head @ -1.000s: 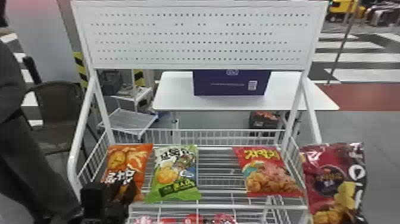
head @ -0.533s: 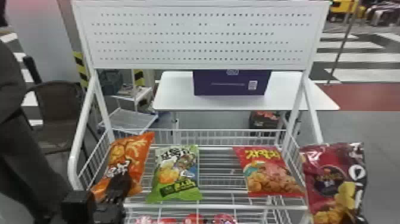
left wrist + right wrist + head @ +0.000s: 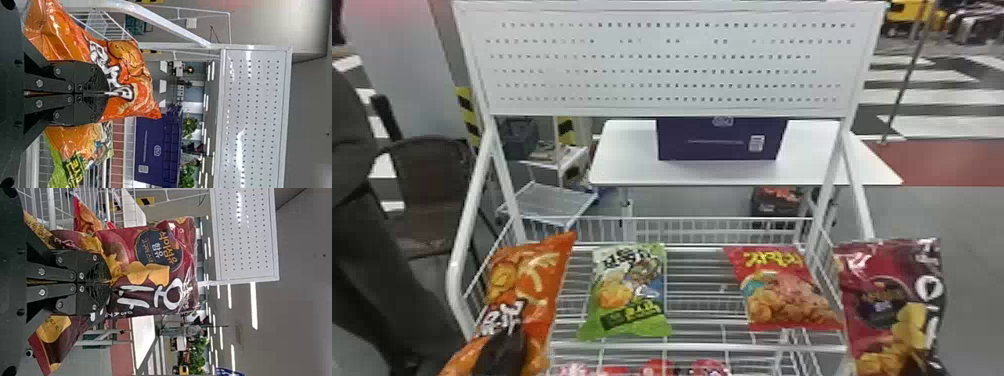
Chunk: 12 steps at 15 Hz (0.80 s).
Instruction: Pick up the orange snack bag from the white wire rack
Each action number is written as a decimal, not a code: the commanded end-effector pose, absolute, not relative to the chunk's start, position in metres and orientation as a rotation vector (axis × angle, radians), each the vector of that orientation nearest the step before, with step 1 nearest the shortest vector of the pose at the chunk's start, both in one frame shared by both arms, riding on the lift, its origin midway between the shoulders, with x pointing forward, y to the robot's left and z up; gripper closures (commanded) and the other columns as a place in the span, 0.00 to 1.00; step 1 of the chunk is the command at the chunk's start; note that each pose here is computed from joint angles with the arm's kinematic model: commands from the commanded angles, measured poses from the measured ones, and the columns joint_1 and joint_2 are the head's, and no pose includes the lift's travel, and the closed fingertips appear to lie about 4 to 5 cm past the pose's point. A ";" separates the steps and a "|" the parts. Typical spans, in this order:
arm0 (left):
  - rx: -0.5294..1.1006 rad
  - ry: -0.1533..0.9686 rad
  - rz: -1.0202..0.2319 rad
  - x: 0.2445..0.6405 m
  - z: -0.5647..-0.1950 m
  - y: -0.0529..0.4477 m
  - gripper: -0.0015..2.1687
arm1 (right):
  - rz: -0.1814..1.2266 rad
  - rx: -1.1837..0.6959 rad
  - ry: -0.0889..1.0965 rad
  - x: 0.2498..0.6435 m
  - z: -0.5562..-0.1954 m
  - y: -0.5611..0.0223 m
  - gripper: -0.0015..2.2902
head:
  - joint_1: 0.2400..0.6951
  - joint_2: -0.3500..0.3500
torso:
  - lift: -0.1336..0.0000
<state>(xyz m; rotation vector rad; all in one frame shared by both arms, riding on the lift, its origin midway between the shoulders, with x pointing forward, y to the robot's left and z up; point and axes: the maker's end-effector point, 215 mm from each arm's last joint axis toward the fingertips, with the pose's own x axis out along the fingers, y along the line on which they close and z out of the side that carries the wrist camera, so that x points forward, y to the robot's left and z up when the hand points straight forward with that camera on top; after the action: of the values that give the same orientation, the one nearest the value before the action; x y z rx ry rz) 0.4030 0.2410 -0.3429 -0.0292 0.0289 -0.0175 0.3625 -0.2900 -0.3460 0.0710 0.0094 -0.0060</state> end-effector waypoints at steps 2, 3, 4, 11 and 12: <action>-0.014 0.058 -0.017 0.383 -0.352 0.248 0.98 | -0.007 0.073 0.008 0.362 -0.345 -0.290 0.92 | 0.57 0.50 | 1.00; -0.011 0.057 -0.013 0.379 -0.351 0.251 0.98 | -0.006 0.072 0.008 0.362 -0.345 -0.290 0.92 | 0.57 0.50 | 1.00; -0.017 0.049 -0.013 0.378 -0.348 0.251 0.98 | -0.009 0.075 0.008 0.362 -0.346 -0.291 0.92 | 0.57 0.50 | 1.00; -0.018 0.041 -0.013 0.377 -0.344 0.251 0.98 | -0.005 0.076 0.007 0.362 -0.345 -0.290 0.92 | 0.57 0.50 | 1.00; -0.020 0.036 -0.013 0.378 -0.343 0.251 0.98 | -0.003 0.076 0.009 0.362 -0.346 -0.289 0.92 | 0.57 0.50 | 1.00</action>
<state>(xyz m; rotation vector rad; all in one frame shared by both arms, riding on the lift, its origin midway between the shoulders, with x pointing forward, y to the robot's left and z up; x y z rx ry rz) 0.3776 0.2505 -0.3437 -0.0181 0.0404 -0.0140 0.3620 -0.2894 -0.3459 0.0767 0.0092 -0.0045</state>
